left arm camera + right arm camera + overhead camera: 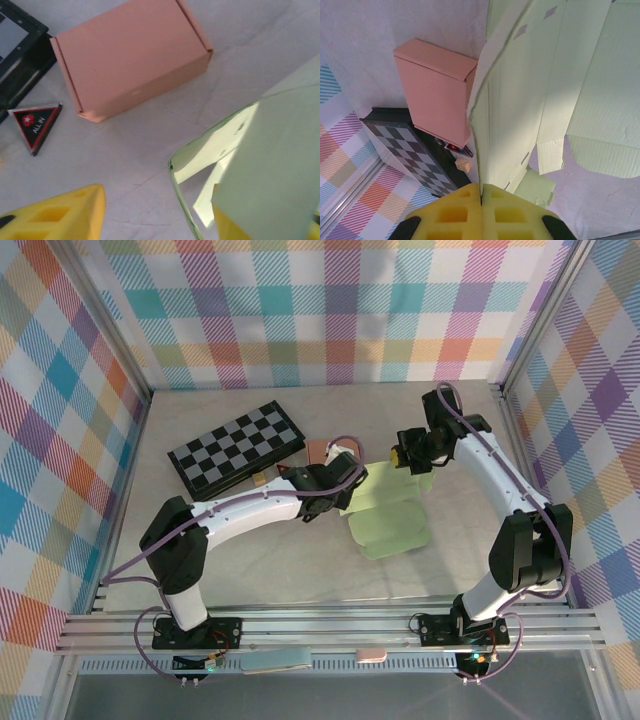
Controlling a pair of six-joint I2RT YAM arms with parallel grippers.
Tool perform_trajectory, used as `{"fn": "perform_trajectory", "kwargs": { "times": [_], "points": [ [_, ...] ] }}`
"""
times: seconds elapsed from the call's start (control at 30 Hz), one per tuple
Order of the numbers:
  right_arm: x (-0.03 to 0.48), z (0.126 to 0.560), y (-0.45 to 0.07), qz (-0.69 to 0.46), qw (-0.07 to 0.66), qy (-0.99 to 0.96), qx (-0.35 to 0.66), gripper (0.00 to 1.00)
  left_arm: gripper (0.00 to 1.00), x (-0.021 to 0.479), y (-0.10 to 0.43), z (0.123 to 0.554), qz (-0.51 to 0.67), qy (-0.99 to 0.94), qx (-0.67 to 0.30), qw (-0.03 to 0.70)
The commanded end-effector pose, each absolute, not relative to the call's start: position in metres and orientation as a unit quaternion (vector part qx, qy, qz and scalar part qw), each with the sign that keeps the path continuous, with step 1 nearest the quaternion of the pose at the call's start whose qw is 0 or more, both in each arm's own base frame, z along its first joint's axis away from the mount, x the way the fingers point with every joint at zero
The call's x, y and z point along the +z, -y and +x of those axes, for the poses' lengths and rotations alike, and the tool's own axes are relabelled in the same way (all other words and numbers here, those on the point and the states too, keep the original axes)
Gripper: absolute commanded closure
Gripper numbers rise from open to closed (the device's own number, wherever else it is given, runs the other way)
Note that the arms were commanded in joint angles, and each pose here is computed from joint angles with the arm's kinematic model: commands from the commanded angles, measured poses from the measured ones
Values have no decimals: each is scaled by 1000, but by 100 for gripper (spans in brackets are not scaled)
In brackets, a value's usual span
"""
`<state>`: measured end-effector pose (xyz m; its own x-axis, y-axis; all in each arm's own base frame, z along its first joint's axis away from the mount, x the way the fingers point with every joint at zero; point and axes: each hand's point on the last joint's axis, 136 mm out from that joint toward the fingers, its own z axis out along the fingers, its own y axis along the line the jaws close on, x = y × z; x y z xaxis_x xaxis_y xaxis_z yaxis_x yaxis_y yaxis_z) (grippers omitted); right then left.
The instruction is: Fold the paper box
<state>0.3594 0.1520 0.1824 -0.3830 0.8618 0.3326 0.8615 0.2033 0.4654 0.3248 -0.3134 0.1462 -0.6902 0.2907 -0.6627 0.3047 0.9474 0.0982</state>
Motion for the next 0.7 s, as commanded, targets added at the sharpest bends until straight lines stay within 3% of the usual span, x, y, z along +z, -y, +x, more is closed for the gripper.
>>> {"fn": "perform_trajectory", "kwargs": {
  "times": [0.0, 0.07, 0.2, 0.4, 0.67],
  "points": [
    [189, 355, -153, 557, -6, -769, 313, 100, 56, 145, 309, 330, 166, -910, 10, 379],
    [187, 356, -154, 554, -5, -771, 315, 100, 75, 141, 312, 330, 174, -910, 7, 376],
    [186, 365, -158, 532, 9, -778, 334, 100, 96, 133, 311, 328, 176, -914, -14, 366],
    [189, 378, -159, 471, 63, -804, 358, 100, 100, 129, 312, 321, 201, -910, -58, 359],
    [180, 373, -173, 452, 72, -807, 374, 68, 100, 117, 309, 322, 211, -914, -66, 341]
  ]
}}
